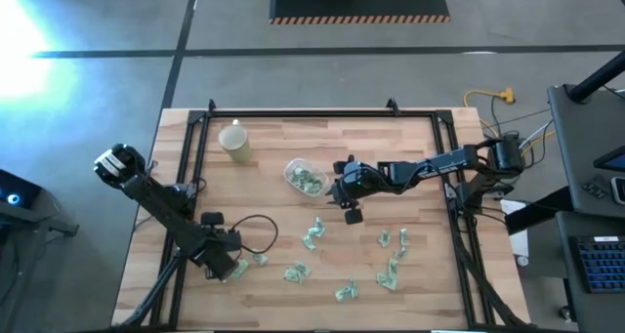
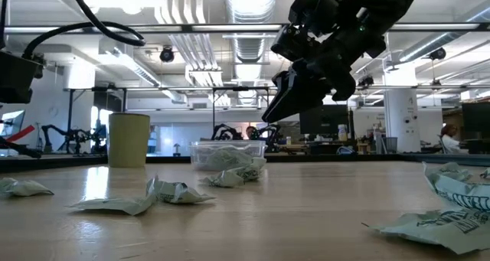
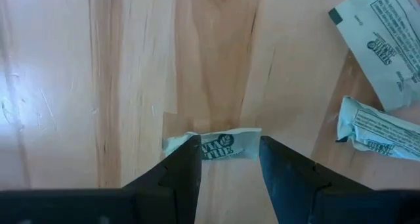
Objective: Pick and place Stevia / Truvia into bins
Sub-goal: Put the stevia packet into the transparent container
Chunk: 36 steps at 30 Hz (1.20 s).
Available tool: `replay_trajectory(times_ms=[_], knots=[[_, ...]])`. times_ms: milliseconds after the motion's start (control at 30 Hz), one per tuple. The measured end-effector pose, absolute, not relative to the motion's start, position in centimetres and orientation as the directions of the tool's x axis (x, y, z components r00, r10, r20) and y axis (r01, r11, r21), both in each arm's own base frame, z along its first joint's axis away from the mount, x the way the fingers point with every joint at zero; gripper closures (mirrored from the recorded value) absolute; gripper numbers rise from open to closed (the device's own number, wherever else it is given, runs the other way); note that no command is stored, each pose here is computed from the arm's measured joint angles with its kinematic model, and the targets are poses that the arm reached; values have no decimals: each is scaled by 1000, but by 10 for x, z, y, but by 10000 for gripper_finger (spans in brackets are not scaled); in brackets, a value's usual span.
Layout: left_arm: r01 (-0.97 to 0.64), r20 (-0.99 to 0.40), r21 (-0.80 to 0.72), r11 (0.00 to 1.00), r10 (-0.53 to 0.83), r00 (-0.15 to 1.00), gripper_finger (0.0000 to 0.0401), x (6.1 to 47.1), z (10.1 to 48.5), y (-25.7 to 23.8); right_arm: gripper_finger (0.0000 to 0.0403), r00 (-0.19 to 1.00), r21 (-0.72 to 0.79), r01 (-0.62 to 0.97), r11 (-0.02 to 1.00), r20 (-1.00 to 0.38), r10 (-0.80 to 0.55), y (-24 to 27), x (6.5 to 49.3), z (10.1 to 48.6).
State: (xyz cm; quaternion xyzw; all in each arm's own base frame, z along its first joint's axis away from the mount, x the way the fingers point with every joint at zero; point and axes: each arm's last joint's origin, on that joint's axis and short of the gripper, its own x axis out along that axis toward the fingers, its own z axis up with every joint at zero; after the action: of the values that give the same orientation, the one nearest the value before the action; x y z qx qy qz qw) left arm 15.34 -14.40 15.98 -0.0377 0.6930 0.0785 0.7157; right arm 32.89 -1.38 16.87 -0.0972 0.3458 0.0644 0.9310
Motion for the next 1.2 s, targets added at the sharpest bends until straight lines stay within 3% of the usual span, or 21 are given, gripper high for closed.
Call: replay_trajectory(times_ms=[833,967,1200], knots=[[-148,-996,50,988,60,59,268,151,148,-141,311,750,-122,-176,977,-659,52,-14,329,168],[-148,-997,43,988,53,60,296,151,148,-141,315,750,-122,-176,977,-659,52,-14,329,168],[-140,-996,53,989,62,59,387,151,147,-140,321,750,-123,-176,977,-659,52,-14,329,168]])
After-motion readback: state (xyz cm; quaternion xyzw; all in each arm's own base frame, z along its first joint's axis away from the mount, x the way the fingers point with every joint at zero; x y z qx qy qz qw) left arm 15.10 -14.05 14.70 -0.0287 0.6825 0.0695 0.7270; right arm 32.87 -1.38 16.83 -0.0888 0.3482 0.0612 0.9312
